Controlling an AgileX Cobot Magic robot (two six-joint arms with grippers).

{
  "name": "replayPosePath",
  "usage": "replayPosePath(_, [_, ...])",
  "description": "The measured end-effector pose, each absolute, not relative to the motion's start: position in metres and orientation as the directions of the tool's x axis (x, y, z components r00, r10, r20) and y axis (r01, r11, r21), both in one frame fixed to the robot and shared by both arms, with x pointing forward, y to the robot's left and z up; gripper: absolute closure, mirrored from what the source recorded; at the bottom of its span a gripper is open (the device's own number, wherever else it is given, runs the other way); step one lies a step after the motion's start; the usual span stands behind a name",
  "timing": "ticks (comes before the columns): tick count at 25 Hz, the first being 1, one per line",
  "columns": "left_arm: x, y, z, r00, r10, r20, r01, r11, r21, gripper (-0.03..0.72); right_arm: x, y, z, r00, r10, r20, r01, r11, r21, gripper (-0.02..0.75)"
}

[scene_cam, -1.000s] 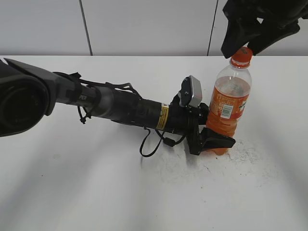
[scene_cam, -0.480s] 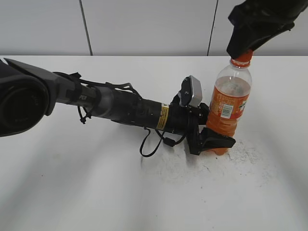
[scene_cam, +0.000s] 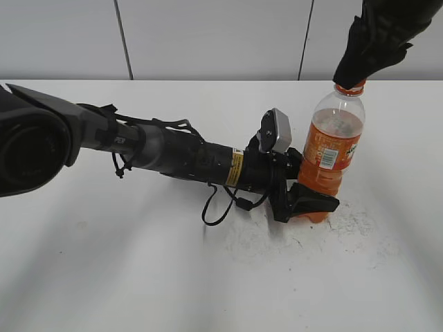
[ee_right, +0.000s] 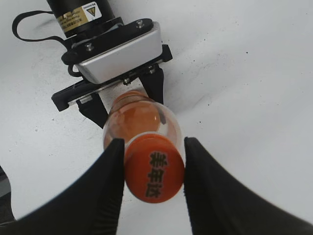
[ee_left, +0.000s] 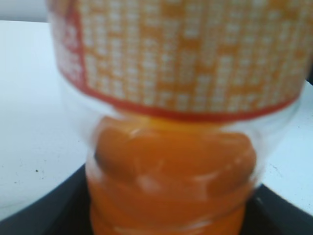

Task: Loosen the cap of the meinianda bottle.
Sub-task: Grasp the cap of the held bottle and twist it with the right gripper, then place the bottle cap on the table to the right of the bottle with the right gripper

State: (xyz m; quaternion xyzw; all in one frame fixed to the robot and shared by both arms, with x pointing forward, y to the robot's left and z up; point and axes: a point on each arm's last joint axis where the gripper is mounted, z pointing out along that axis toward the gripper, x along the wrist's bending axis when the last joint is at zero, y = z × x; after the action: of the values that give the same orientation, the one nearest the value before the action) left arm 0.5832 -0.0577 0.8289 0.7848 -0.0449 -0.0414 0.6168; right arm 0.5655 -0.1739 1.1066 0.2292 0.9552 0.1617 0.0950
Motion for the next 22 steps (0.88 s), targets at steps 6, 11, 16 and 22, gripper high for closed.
replayPosePath(6, [0.583, -0.058, 0.829, 0.992, -0.124, -0.009, -0.020, -0.235, 0.972, 0.169, 0.562, -0.175, 1.112, -0.896, 0.423, -0.134, 0.354, 0.864, 0.359, 0.454])
replayPosePath(11, [0.583, -0.058, 0.829, 0.992, -0.129, -0.005, -0.026, -0.235, 0.972, 0.169, 0.559, -0.175, 1.117, -0.899, 0.412, -0.149, 0.337, 0.867, 0.367, 0.454])
replayPosePath(16, [0.583, -0.058, 0.829, 0.992, -0.129, -0.005, -0.026, -0.235, 0.972, 0.169, 0.556, -0.178, 1.123, -0.868, 0.476, -0.141, 0.396, 0.835, 0.381, 0.454])
replayPosePath(22, [0.583, -0.058, 0.829, 0.992, -0.128, -0.004, -0.027, -0.236, 0.971, 0.169, 0.551, -0.217, 1.147, -0.656, 0.750, -0.083, 0.646, 0.615, 0.453, 0.454])
